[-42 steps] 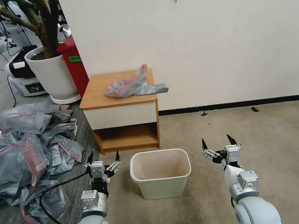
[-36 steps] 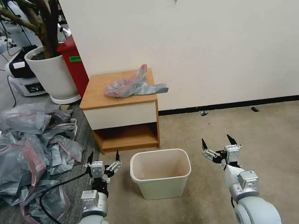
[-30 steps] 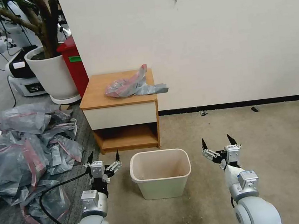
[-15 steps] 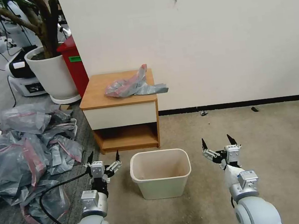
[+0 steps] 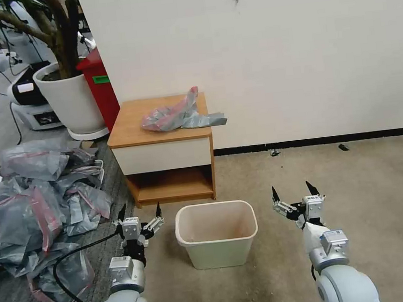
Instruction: Pick up the garbage bag from the table and place it over the trash can.
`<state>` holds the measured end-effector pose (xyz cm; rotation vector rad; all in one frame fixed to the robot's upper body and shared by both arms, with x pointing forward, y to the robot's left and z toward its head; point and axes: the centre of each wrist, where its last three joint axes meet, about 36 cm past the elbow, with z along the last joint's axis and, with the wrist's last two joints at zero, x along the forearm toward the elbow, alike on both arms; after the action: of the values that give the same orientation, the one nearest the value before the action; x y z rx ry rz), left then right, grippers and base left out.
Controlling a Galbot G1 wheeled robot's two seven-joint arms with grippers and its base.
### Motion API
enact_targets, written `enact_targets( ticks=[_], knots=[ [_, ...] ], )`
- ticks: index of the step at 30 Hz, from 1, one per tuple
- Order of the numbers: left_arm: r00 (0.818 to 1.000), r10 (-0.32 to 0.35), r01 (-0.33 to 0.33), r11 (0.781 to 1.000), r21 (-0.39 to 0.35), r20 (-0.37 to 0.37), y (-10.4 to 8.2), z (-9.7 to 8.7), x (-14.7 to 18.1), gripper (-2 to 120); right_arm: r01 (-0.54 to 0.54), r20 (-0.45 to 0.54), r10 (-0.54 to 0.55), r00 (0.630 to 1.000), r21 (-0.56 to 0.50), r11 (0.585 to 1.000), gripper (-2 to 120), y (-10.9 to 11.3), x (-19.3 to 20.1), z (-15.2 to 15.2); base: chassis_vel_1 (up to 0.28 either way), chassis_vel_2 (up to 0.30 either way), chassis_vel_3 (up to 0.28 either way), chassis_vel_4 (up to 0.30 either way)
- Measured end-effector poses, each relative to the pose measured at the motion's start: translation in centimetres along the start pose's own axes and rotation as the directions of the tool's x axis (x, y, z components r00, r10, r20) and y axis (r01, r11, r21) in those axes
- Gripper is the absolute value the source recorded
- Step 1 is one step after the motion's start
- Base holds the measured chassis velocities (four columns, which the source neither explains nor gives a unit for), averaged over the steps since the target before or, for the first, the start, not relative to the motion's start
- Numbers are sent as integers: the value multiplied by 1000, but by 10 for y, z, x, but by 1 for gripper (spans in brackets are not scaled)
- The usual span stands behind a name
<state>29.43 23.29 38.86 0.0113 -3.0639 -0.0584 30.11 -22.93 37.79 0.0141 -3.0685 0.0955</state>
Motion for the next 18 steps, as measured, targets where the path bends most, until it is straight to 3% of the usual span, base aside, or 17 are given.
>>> enact_targets(
  ticks=[4, 5, 7, 9, 18],
  knots=[
    [1000, -13, 15, 997, 80, -21, 2, -50, 16, 100, 22, 20, -21, 1000, -57, 998, 100, 5, -5, -54, 0, 0, 0, 0],
    [1000, -13, 15, 997, 80, -21, 2, -50, 16, 100, 22, 20, -21, 1000, -57, 998, 100, 5, -5, -54, 0, 0, 0, 0],
    [1000, 8, -7, 995, 97, -5, 5, -51, 20, 100, 41, 42, -37, 998, -94, 995, 100, 6, -4, -82, 0, 0, 0, 0],
    [1000, 25, -26, 995, 93, 10, 8, -48, 19, 100, 72, 121, -55, 991, -141, 987, 100, 9, -6, -91, 0, 0, 0, 0],
    [999, 40, -42, 997, 71, 24, 16, -33, 17, 100, 93, 200, -48, 979, -219, 971, 100, 17, -15, -75, 0, 0, 0, 0]
  ],
)
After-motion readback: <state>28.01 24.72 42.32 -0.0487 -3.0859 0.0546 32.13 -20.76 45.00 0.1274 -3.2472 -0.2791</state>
